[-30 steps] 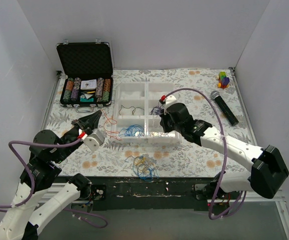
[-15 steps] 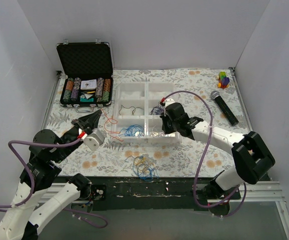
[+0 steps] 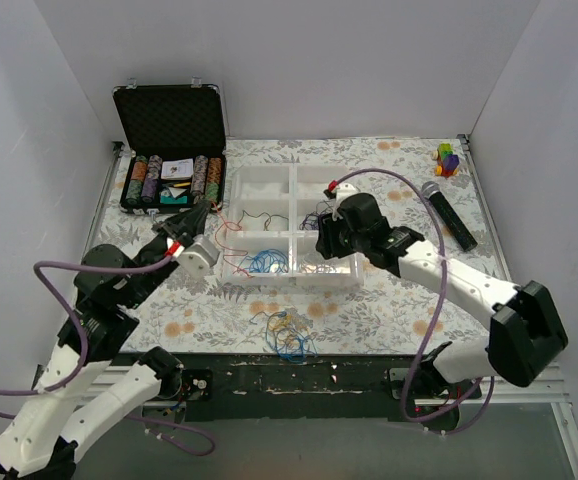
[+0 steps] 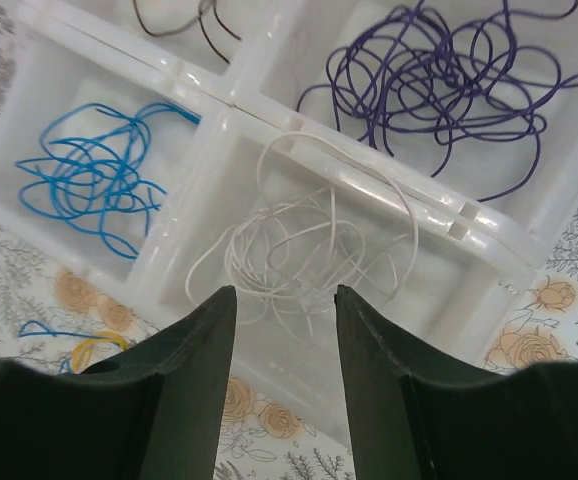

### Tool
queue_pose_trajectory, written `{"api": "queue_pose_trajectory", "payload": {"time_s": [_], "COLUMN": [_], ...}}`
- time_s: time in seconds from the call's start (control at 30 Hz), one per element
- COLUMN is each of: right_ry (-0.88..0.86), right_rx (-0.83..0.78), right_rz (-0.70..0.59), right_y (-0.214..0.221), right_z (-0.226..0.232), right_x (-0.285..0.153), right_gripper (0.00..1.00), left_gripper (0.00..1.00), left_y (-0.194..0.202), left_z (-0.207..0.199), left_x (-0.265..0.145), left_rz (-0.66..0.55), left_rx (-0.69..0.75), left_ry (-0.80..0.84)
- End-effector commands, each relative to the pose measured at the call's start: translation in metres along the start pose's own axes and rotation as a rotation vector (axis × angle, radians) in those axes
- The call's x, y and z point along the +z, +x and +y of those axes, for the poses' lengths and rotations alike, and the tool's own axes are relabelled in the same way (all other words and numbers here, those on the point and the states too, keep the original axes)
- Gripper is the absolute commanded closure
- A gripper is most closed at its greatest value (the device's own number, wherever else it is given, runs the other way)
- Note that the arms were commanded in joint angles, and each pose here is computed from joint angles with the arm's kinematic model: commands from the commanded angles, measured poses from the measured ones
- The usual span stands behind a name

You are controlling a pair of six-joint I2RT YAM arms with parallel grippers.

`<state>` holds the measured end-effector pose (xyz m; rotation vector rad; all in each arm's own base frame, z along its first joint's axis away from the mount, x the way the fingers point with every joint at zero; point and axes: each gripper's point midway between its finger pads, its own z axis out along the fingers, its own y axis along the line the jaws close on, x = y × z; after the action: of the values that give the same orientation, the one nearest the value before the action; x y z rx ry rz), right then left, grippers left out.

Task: Untangle the cables
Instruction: Place the cable in the bin.

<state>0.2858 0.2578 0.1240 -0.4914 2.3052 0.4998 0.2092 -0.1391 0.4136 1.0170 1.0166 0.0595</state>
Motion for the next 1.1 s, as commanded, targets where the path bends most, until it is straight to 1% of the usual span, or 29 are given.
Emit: {"api": "queue_pose_trajectory", "payload": {"time_s": [0.0,0.07,0.13,0.17,0.2,0.33,0.43,0.57,0.6,0.7,0.8,0.93,1.0,1.07], "right_ry": [-0.075,-0.098,-0.139,-0.141,-0.177,-0.193,-0.191,-0.206,-0.187,-0.191,-0.176,-0.186,-0.192,-0.184], "right_rx": [0.008,0.017,0.027,0.028,0.028,0.039,0.051,0.060,0.064,0.074,0.091,0.106,0.114,0.118], "right_rz": [-0.187,-0.231,-0.261,-0.259,-0.241,-0.175,-0.174,-0.158,-0.174,-0.194,-0.218,-0.260,-0.276,-0.255], "right_y": [-0.057,-0.064,-0.065,-0.061,-0.055,-0.029,-0.017,-0.002,-0.001,0.004,0.005,0.001,0.000,0.009], "right_z": [0.021,0.025,0.031,0.031,0.037,0.046,0.049,0.053,0.050,0.051,0.045,0.045,0.044,0.041], "right_x": [-0.048,-0.060,-0.066,-0.064,-0.061,-0.039,-0.031,-0.032,-0.032,-0.039,-0.047,-0.063,-0.068,-0.070], "right_gripper": [0.46,0.45,0.43,0.41,0.41,0.40,0.39,0.39,0.39,0.40,0.40,0.40,0.40,0.40], "left_gripper": [1.00,1.00,1.00,1.00,1.00,1.00,1.00,1.00,1.00,1.00,1.00,1.00,1.00,1.00], "left_y": [0.016,0.030,0.037,0.039,0.045,0.062,0.073,0.092,0.094,0.106,0.128,0.151,0.154,0.147], "left_z": [0.020,0.025,0.033,0.038,0.039,0.041,0.040,0.041,0.046,0.054,0.045,0.038,0.044,0.049], "left_x": [0.031,0.051,0.068,0.075,0.082,0.106,0.126,0.158,0.165,0.193,0.217,0.232,0.237,0.239], "left_rz": [0.033,0.081,0.096,0.098,0.108,0.115,0.102,0.095,0.083,0.081,0.129,0.151,0.145,0.112], "left_rx": [-0.035,-0.057,-0.087,-0.100,-0.116,-0.160,-0.229,-0.312,-0.327,-0.379,-0.385,-0.390,-0.403,-0.422], "left_ry": [-0.139,-0.184,-0.237,-0.264,-0.287,-0.358,-0.389,-0.422,-0.436,-0.437,-0.405,-0.401,-0.412,-0.406]}}
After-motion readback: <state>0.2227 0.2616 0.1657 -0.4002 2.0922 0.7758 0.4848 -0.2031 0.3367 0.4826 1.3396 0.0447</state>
